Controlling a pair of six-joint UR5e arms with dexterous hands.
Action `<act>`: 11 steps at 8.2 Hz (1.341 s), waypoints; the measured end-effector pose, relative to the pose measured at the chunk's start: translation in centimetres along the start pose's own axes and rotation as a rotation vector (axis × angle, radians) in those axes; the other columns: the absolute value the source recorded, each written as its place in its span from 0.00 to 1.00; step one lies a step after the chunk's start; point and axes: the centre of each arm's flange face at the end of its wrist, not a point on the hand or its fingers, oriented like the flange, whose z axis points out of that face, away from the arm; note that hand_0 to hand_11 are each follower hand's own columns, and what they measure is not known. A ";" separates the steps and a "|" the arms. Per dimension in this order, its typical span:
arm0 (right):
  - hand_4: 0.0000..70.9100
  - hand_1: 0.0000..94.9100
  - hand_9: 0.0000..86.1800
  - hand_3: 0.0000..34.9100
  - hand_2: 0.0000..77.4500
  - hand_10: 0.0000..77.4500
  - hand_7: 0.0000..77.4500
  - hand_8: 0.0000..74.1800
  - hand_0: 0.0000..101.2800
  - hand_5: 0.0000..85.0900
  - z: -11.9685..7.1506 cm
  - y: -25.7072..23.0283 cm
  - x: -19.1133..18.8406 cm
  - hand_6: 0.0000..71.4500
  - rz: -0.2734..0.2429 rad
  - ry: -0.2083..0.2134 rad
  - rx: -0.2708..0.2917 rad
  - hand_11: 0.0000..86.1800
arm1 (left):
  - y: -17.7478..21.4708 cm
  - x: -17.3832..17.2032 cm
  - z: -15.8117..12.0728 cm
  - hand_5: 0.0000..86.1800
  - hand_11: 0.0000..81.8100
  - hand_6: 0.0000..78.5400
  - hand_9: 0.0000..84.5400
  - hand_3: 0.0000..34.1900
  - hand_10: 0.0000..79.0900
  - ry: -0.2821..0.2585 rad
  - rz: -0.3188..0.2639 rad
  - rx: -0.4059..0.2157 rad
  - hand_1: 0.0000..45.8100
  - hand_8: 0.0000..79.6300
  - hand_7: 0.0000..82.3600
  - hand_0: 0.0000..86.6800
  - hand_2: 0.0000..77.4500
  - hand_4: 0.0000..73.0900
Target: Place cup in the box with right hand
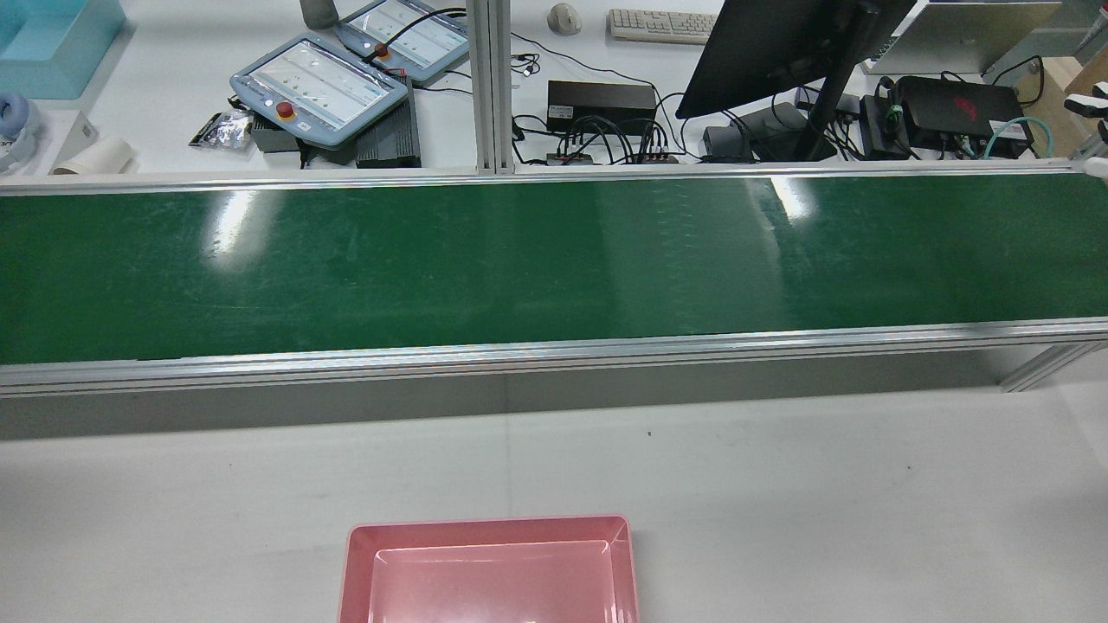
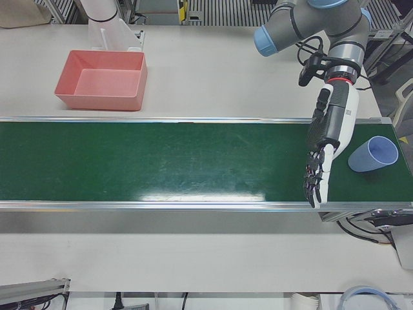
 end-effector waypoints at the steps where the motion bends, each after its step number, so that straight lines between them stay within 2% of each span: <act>1: 0.18 0.08 0.06 0.00 0.08 0.04 0.13 0.02 0.45 0.04 0.0 0.0 0.0 0.04 0.000 0.004 -0.002 0.06 | 0.0 0.0 0.0 0.01 0.00 0.00 0.00 0.00 0.00 0.000 0.000 0.001 0.01 0.00 0.00 0.00 0.01 0.01; 2: 0.12 0.11 0.06 0.00 0.22 0.04 0.13 0.02 0.45 0.04 0.0 0.0 0.1 0.04 0.000 0.009 -0.004 0.06 | 0.0 0.0 0.0 0.01 0.00 0.00 0.00 0.00 0.00 0.000 0.000 0.001 0.01 0.00 0.00 0.00 0.01 0.01; 3: 0.12 0.06 0.06 0.00 0.11 0.04 0.13 0.02 0.45 0.04 0.0 0.0 0.1 0.04 0.000 0.012 -0.005 0.06 | 0.0 0.0 0.0 0.01 0.00 0.00 0.00 0.00 0.00 0.000 0.000 0.001 0.01 0.00 0.00 0.00 0.01 0.01; 4: 0.18 0.06 0.06 0.00 0.11 0.04 0.13 0.02 0.45 0.04 0.0 0.1 0.1 0.04 0.000 0.013 -0.006 0.06 | 0.0 0.0 0.0 0.01 0.00 0.01 0.00 0.00 0.00 0.000 0.000 0.001 0.01 0.00 0.00 0.00 0.01 0.01; 5: 0.16 0.15 0.06 0.00 0.15 0.04 0.13 0.02 0.44 0.04 0.0 0.1 0.2 0.04 0.000 0.015 -0.006 0.06 | 0.0 0.0 0.0 0.00 0.00 0.00 0.00 0.00 0.00 0.000 0.000 0.001 0.01 0.00 0.00 0.00 0.01 0.01; 6: 0.20 0.05 0.06 0.00 0.13 0.04 0.13 0.03 0.46 0.04 0.0 0.1 0.2 0.04 0.000 0.016 -0.007 0.06 | 0.0 0.0 0.0 0.01 0.00 0.01 0.00 0.00 0.00 0.000 0.000 0.001 0.01 0.00 0.00 0.00 0.01 0.01; 7: 0.15 0.13 0.06 0.00 0.07 0.04 0.13 0.03 0.46 0.04 0.0 0.1 0.2 0.04 0.000 0.017 -0.007 0.06 | 0.0 0.0 0.0 0.00 0.00 0.00 0.00 0.00 0.00 0.000 0.000 0.000 0.01 0.00 0.00 0.00 0.01 0.01; 8: 0.20 0.10 0.06 0.00 0.07 0.04 0.13 0.01 0.46 0.04 0.0 0.1 0.3 0.04 0.000 0.019 -0.008 0.06 | 0.0 0.0 0.0 0.01 0.00 0.01 0.00 0.00 0.00 0.000 0.000 0.000 0.01 0.00 0.00 0.00 0.01 0.01; 9: 0.16 0.14 0.06 0.00 0.19 0.04 0.13 0.02 0.45 0.04 0.0 0.2 0.4 0.04 0.000 0.020 -0.009 0.06 | 0.0 0.0 0.0 0.01 0.00 0.01 0.00 0.00 0.00 0.000 0.000 0.000 0.01 0.00 0.00 0.00 0.01 0.01; 11: 0.13 0.17 0.06 0.00 0.17 0.04 0.13 0.02 0.44 0.04 0.0 0.2 0.5 0.04 0.000 0.022 -0.010 0.06 | 0.0 0.0 0.0 0.01 0.00 0.00 0.00 0.00 0.00 0.001 0.000 -0.001 0.01 0.00 0.00 0.00 0.01 0.01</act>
